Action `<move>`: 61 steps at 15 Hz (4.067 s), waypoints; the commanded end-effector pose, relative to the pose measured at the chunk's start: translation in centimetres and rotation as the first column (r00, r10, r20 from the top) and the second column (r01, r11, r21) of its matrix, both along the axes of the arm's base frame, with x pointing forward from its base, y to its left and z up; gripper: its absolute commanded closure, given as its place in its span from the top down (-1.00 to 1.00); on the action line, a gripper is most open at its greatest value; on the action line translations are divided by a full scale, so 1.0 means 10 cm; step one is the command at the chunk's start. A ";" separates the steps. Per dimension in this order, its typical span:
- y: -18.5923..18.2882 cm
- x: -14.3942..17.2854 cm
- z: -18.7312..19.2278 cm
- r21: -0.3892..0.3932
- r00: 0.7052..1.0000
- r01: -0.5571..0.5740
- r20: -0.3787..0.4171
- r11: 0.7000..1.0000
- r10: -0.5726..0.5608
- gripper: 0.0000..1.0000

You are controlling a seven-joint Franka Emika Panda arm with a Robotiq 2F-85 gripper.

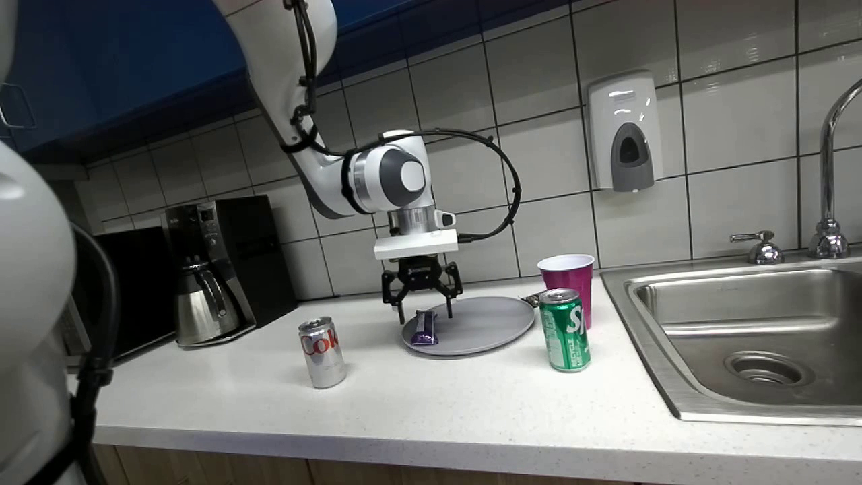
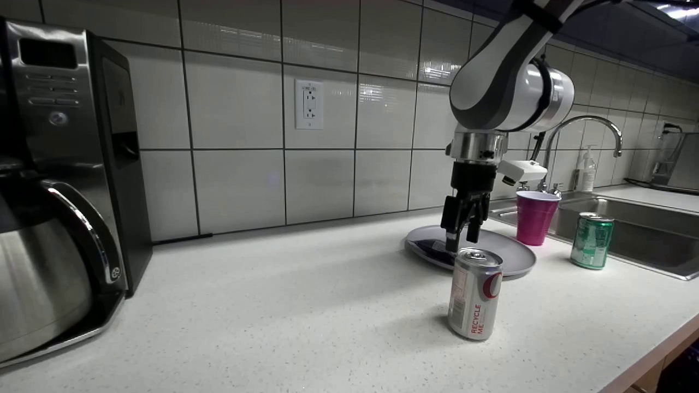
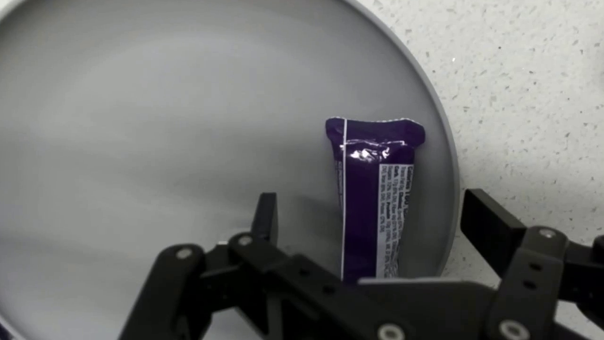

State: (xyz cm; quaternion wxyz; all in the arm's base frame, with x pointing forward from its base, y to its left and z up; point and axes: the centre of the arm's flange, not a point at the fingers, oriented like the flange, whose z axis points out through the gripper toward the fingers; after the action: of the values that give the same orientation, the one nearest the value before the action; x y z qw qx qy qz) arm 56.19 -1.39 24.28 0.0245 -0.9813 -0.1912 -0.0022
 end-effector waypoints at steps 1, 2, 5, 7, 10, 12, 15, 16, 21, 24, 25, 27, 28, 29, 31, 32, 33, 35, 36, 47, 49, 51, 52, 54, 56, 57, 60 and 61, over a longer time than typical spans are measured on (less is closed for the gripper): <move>-0.01 0.09 0.03 0.003 1.000 -0.012 -0.020 1.000 0.012 1.00; -0.01 0.09 0.02 0.003 1.000 -0.012 -0.022 1.000 0.012 1.00; -0.01 0.10 0.02 0.007 1.000 -0.015 -0.027 1.000 0.015 0.31; -0.02 0.11 0.03 0.014 0.999 -0.013 -0.029 1.000 0.014 0.02; -0.03 0.11 0.05 0.014 1.000 -0.011 -0.026 1.000 0.012 -0.47; -0.04 0.10 0.07 0.018 1.000 -0.008 -0.023 1.000 0.008 -0.77; -0.05 0.09 0.09 0.023 1.000 -0.005 -0.016 1.000 0.005 -1.00; -0.05 0.09 0.09 0.023 1.000 -0.005 -0.016 1.000 0.005 -1.00; -0.08 0.08 0.06 0.025 1.000 0.004 -0.020 1.000 -0.003 -0.44; -0.08 0.09 0.06 0.022 1.000 0.004 -0.020 1.000 -0.004 -0.03; -0.08 0.09 0.06 0.022 1.000 0.004 -0.021 1.000 -0.003 0.14; -0.08 0.10 0.04 0.022 1.000 0.002 -0.024 1.000 -0.001 0.44; -0.08 0.10 0.03 0.021 1.000 0.001 -0.025 1.000 -0.001 0.57; -0.07 0.11 0.02 0.023 1.000 -0.001 -0.028 1.000 0.001 0.75; -0.06 0.12 0.00 0.021 0.999 -0.004 -0.032 1.000 0.005 1.00; -0.06 0.13 -0.01 0.021 0.999 -0.005 -0.033 1.000 0.006 1.00; -0.05 0.13 -0.01 0.021 0.999 -0.007 -0.034 1.000 0.008 1.00; -0.04 0.15 -0.02 0.022 0.999 -0.010 -0.036 1.000 0.010 1.00; -0.03 0.16 -0.02 0.023 0.999 -0.011 -0.037 1.000 0.012 1.00; -0.02 0.15 0.04 0.014 1.000 -0.014 -0.023 1.000 0.015 1.00; -0.02 0.16 0.04 0.011 1.000 -0.012 -0.024 1.000 0.012 1.00; -0.02 0.17 0.03 0.012 1.000 -0.011 -0.025 1.000 0.012 1.00; -0.01 0.17 0.02 0.013 1.000 -0.011 -0.027 1.000 0.012 1.00; -0.01 0.17 0.03 0.015 1.000 -0.011 -0.027 1.000 0.011 1.00; 0.00 0.15 0.09 0.014 1.000 -0.012 -0.016 1.000 0.012 1.00; 0.00 0.14 0.12 0.013 1.000 -0.012 -0.011 1.000 0.012 1.00; 0.02 0.02 0.16 0.011 1.000 0.023 -0.005 1.000 -0.023 1.00; 0.03 -0.03 0.17 0.010 1.000 0.030 -0.003 0.999 -0.030 1.00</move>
State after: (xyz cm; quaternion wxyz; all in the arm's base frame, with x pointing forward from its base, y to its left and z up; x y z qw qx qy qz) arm 57.74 -1.28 24.44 0.0288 -0.9815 -0.1891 -0.0007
